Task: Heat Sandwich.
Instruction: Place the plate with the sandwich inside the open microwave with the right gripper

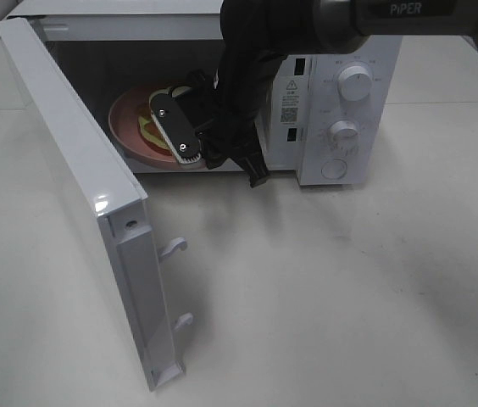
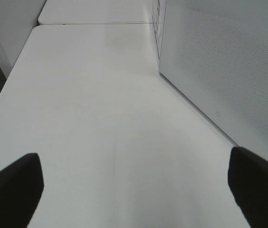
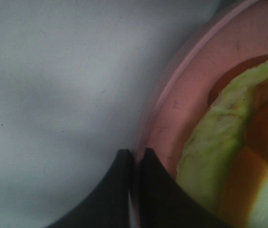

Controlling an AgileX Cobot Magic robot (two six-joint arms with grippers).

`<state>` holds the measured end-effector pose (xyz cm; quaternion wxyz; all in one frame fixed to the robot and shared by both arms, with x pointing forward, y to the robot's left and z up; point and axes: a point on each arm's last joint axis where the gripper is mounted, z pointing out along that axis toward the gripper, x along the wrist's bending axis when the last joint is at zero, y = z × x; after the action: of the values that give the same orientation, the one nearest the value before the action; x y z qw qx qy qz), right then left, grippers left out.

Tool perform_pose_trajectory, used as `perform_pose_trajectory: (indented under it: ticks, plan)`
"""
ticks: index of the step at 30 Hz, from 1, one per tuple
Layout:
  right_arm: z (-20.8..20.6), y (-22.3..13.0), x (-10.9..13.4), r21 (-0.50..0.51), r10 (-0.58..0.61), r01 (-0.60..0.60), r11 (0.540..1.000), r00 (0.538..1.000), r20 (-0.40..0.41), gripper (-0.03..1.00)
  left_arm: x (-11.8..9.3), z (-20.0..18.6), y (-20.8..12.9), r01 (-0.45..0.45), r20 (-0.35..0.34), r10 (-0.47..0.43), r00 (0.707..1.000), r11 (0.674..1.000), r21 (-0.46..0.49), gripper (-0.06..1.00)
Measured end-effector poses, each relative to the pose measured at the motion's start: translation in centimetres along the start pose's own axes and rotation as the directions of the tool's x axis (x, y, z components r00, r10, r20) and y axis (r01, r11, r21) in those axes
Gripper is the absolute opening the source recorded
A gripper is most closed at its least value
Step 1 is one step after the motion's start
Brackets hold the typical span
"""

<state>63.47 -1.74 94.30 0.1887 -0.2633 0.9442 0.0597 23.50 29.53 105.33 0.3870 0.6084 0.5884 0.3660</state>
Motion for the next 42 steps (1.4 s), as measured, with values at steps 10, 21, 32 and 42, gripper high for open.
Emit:
perform_pose_trajectory:
  ticks: [10,21,32,42]
  plan:
    - [1.3,-0.6,-1.7,0.019,0.040,-0.042,0.999,0.998,0.054,0.04,0.0,0.0,0.0,0.000,0.000,0.000,1.000,1.000,0.000,0.99]
    - [1.8,-1.8,-2.2,0.035,0.047,-0.051,0.998,0.994,0.098,0.05,0.0,0.0,0.0,0.000,0.000,0.000,1.000,1.000,0.000,0.99]
    - [1.9,-1.8,-2.9,0.025,0.062,-0.067,0.997,0.984,0.168,0.43,0.0,0.0,0.0,0.000,0.000,0.000,1.000,1.000,0.000,0.99]
    - [1.9,-1.8,-2.9,0.006,0.173,-0.177,0.984,0.970,0.172,0.64,0.0,0.0,0.0,0.000,0.000,0.000,1.000,1.000,0.000,0.99]
